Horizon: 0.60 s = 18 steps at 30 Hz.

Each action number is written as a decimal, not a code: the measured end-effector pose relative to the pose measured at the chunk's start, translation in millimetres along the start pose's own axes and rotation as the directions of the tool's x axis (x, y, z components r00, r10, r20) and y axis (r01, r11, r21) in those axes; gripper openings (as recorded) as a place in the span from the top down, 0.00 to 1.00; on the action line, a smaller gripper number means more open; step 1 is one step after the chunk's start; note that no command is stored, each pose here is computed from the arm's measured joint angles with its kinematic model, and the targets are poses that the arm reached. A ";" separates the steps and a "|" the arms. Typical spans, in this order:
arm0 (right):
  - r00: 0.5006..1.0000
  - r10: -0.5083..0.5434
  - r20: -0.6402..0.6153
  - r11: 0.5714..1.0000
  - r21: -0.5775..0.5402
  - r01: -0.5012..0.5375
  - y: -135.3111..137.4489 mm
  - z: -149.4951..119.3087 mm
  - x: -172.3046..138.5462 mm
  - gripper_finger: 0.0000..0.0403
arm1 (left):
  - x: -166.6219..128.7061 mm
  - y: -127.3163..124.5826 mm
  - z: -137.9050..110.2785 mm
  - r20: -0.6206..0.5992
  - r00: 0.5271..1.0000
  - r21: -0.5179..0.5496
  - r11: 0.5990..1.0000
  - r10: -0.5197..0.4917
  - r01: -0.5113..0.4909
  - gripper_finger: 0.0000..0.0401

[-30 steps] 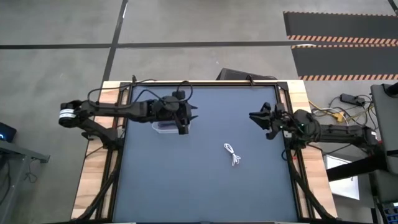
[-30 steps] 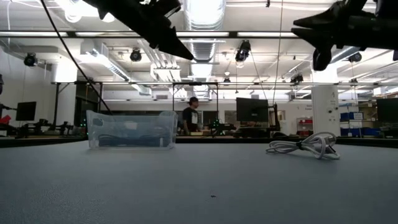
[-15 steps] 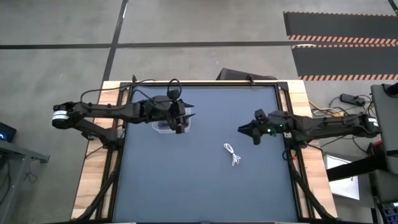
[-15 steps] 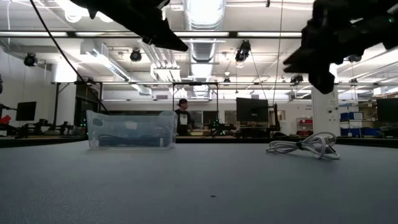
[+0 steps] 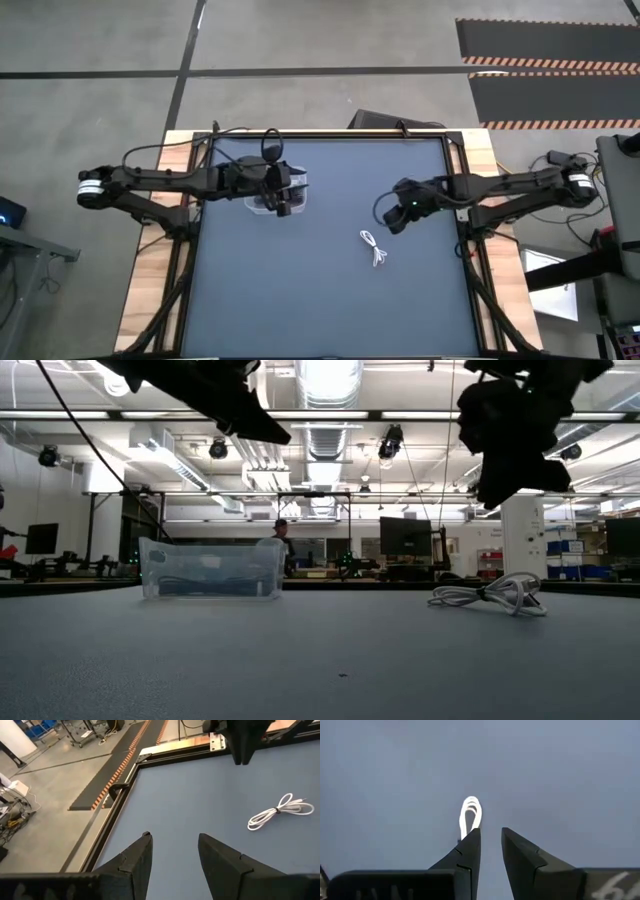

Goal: Pick and place USB-C Cables
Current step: Put the white charger cable into the bin

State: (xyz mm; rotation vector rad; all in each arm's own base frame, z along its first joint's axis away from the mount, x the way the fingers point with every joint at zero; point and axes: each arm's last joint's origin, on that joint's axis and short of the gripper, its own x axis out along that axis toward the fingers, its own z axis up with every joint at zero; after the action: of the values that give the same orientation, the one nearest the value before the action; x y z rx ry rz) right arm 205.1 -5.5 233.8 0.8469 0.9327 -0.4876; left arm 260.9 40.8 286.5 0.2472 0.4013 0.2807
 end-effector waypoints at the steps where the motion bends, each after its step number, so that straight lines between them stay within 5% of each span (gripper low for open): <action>1: 1.000 -0.016 -0.020 1.000 0.000 0.016 4.4 1.2 0.7 0.83 | -0.2 0.0 0.0 0.000 1.000 0.000 1.000 0.000 0.000 0.64; 18: 0.960 -0.175 -0.218 0.984 -0.065 0.164 73.1 8.1 42.7 0.80 | -0.2 -1.0 -4.0 -0.038 0.999 0.007 1.000 -0.009 0.009 0.64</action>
State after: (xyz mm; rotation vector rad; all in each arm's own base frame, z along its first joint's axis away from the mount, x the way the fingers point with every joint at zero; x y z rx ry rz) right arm 282.0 30.6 230.6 0.7937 1.2263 -0.5235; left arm 259.3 40.6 282.7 0.2473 0.4407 0.2752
